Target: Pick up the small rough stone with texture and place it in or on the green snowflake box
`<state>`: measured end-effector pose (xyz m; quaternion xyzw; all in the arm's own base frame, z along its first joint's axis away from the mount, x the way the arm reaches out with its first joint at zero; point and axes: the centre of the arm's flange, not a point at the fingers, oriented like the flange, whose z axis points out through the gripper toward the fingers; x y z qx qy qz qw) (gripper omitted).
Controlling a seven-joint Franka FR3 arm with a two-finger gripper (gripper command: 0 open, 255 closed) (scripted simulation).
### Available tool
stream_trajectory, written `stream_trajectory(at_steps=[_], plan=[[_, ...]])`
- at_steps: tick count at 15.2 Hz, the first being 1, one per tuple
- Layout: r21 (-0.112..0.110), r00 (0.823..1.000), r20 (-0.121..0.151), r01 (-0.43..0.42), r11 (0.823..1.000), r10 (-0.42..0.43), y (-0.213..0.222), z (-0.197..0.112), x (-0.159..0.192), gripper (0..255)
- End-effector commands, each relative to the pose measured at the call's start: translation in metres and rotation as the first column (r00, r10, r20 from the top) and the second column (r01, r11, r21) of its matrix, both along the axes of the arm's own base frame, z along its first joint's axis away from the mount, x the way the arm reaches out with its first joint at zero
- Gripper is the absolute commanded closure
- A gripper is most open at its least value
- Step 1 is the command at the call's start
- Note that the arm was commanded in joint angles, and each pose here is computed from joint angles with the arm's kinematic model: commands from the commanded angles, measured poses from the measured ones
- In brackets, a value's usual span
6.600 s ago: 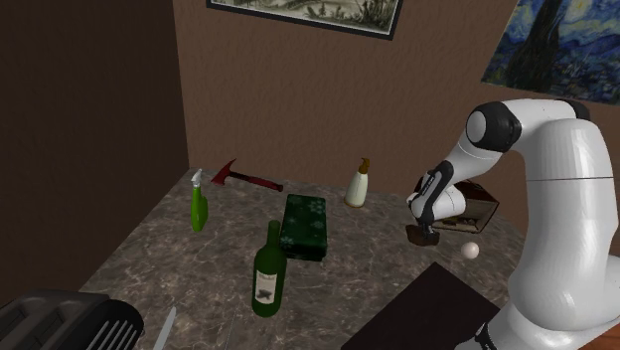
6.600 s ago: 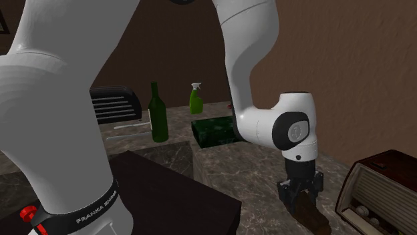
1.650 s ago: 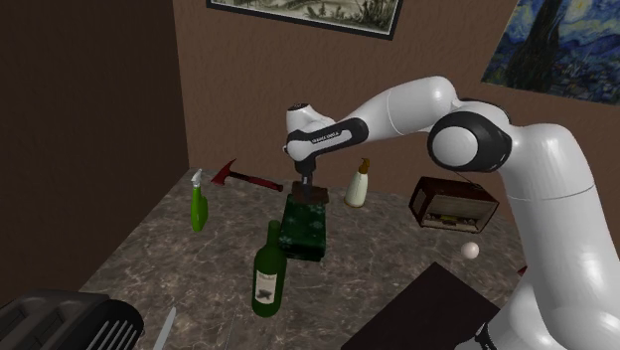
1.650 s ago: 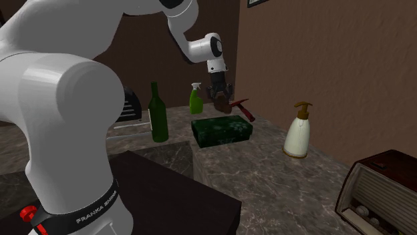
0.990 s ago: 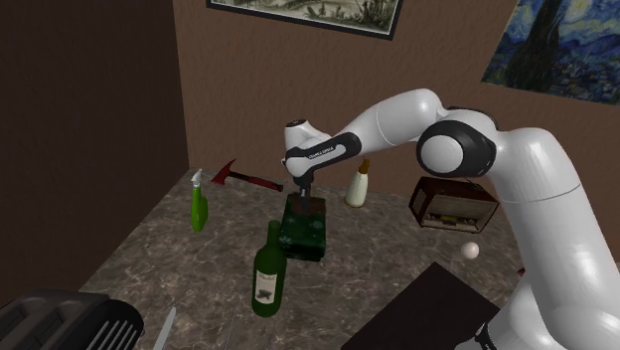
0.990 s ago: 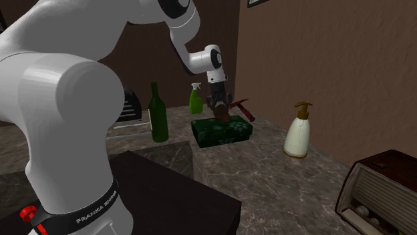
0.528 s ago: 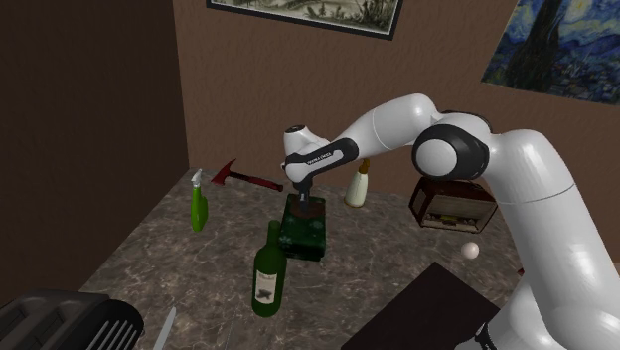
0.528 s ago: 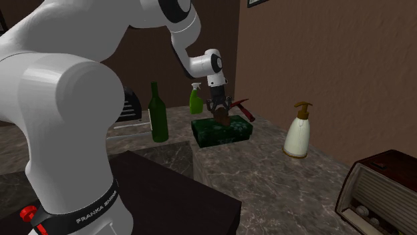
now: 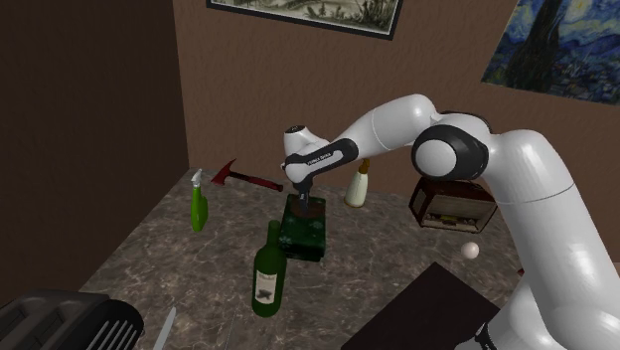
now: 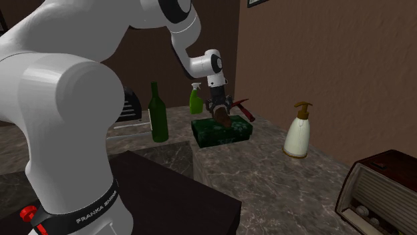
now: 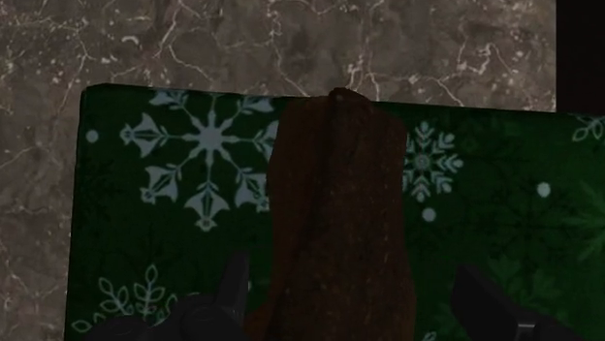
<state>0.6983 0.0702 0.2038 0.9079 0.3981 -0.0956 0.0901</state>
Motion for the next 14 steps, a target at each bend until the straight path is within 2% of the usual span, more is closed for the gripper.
stream_trajectory(at_steps=[1, 2, 6, 14], plan=[[0.000, 1.000, 0.000, 0.000, 1.000, 0.000, 0.000, 0.000, 0.000, 0], [0.000, 1.000, 0.000, 0.000, 1.000, 0.000, 0.000, 0.000, 0.000, 0], [0.000, 1.000, 0.000, 0.000, 1.000, 0.000, 0.012, 0.048, 0.005, 0], [0.000, 1.000, 0.000, 0.000, 1.000, 0.000, 0.012, 0.048, 0.005, 0]])
